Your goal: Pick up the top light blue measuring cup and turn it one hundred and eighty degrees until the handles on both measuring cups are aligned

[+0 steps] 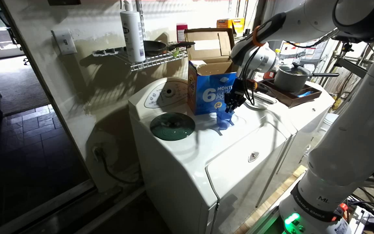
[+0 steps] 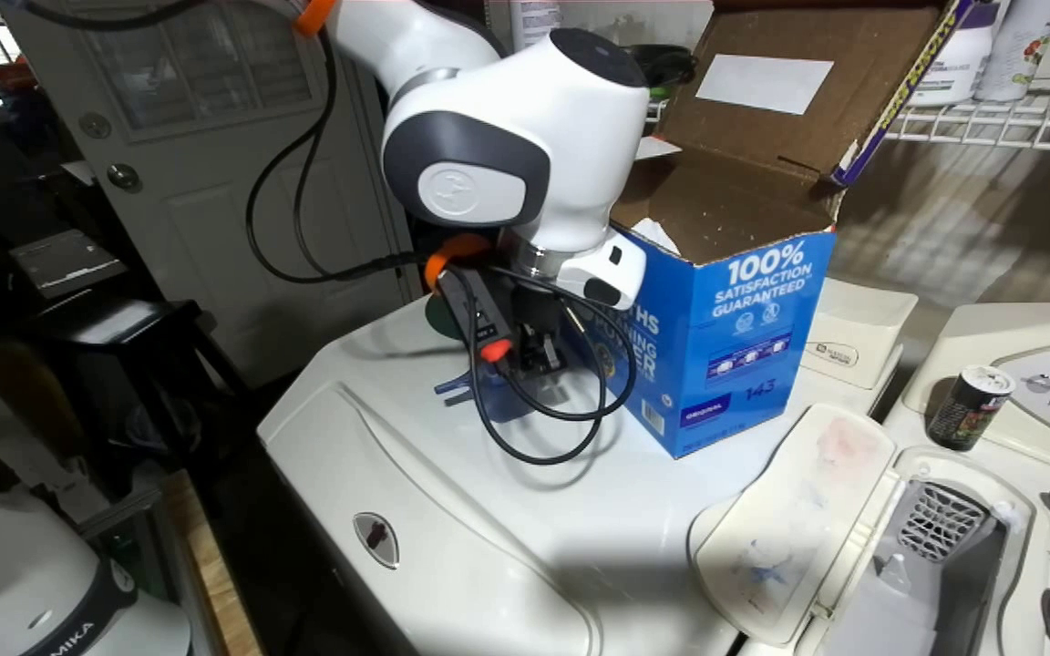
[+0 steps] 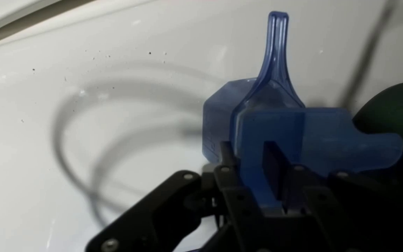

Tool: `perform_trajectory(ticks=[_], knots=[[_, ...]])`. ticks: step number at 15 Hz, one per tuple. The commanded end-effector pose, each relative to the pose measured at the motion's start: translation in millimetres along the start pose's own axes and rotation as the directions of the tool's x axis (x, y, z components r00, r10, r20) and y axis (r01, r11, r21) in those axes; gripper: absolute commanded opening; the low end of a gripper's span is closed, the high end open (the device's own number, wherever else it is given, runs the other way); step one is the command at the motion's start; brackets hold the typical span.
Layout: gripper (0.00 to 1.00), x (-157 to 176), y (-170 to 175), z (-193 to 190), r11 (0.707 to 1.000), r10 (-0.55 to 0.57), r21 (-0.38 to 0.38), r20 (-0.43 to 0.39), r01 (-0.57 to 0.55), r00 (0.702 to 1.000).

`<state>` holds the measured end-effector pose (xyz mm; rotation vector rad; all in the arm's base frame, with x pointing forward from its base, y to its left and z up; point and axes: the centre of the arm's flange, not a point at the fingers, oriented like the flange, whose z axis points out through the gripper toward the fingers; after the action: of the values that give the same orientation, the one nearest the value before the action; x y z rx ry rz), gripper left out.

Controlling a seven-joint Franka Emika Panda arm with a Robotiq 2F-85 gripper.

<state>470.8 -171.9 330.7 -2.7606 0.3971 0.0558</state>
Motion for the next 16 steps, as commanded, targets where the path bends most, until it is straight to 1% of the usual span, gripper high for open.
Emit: perform_trajectory(ticks=[1,2,3,4,5,11,16], knots=[[0.29,-0.6,-5.5,-6.8,1.000,0.018,0.011,-0.003,-0.018,1.000],[0.21,-0.9,-5.6,-7.4,1.000,0.017,0.010,-0.004,-0.017,1.000],[0.09,-1.2,-5.8,-7.8,1.000,0.017,0.008,-0.005,-0.017,1.000],[0.01,-1.6,-5.7,-8.4,1.000,0.018,0.008,-0.006,-0.018,1.000],[0.00,-1.9,-5.5,-8.7,1.000,0.019,0.006,-0.007,-0.019,1.000],[0.01,-3.8,-5.9,-11.6,1.000,0.026,-0.001,-0.013,-0.026,1.000],[0.01,-10.5,-16.6,-26.7,1.000,-0.009,0.001,-0.031,0.009,0.999]])
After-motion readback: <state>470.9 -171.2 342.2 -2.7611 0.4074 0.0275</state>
